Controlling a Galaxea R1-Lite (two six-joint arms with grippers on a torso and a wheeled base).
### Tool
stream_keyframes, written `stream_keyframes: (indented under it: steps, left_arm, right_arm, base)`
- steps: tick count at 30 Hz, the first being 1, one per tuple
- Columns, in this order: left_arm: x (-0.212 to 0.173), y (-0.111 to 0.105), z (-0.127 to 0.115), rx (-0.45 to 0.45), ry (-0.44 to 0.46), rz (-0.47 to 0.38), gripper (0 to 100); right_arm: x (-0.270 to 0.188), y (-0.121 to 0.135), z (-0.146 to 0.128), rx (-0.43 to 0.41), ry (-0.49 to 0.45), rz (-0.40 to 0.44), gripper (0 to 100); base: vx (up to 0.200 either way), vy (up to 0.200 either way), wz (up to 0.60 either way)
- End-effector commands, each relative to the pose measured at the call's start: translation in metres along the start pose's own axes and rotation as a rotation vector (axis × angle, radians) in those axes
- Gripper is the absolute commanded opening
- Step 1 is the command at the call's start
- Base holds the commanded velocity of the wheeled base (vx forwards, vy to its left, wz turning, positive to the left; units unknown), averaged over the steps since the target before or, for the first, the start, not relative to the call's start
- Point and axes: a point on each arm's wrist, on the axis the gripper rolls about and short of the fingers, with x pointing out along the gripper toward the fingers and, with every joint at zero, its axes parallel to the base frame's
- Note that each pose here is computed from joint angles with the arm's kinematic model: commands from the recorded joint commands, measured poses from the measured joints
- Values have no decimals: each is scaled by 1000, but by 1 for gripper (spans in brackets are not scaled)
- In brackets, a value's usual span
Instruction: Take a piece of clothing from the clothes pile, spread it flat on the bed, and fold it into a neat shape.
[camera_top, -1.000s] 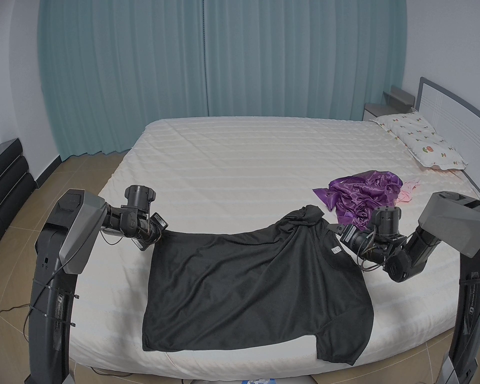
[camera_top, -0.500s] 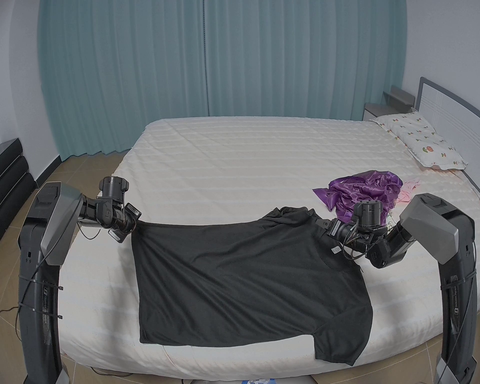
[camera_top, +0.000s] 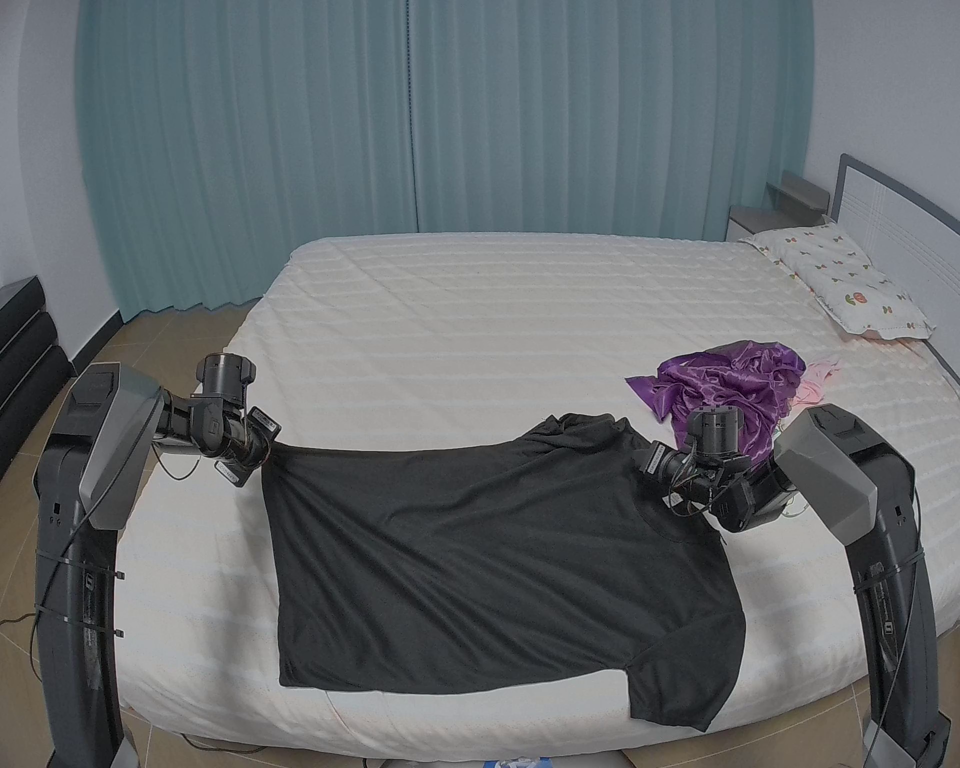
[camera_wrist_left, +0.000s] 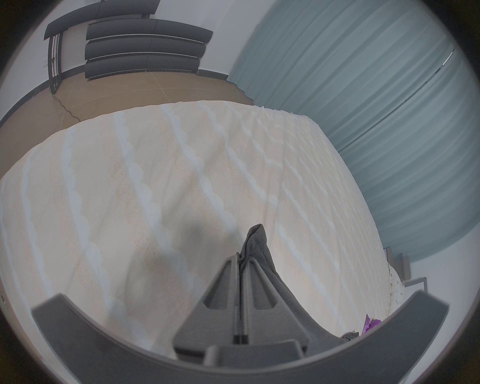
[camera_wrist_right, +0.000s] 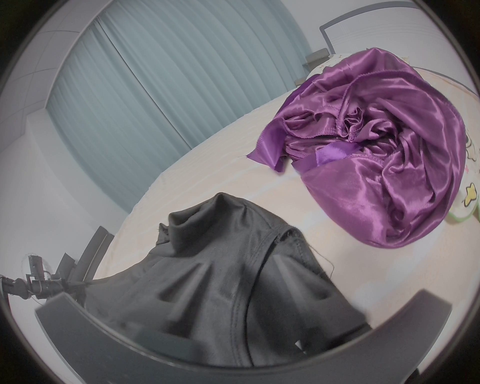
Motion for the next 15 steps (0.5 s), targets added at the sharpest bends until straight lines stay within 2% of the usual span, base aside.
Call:
stream_keyframes:
  steps: [1, 8, 13, 14, 15]
  left_arm:
    - [-2, -2, 2, -1, -6, -6, 0]
    - [-2, -3, 4, 1, -12, -13, 0]
    - [-2, -3, 4, 2, -11, -14, 0]
    - [-2, -3, 4, 2, -11, -14, 0]
    - [-2, -3, 4, 3, -10, -12, 0]
  right_arm:
    - [5, -10, -3, 11, -2, -18, 0]
    - [-2, -19, 14, 42, -51, -58, 0]
    - [-11, -21, 20, 78, -49, -63, 0]
    - [-13, -21, 20, 76, -44, -63, 100]
    - [-16, -19, 21, 77, -41, -59, 100]
  base:
    - [0, 0, 0]
    - [0, 0, 0]
    - [0, 0, 0]
    - [0, 0, 0]
    - [0, 0, 0]
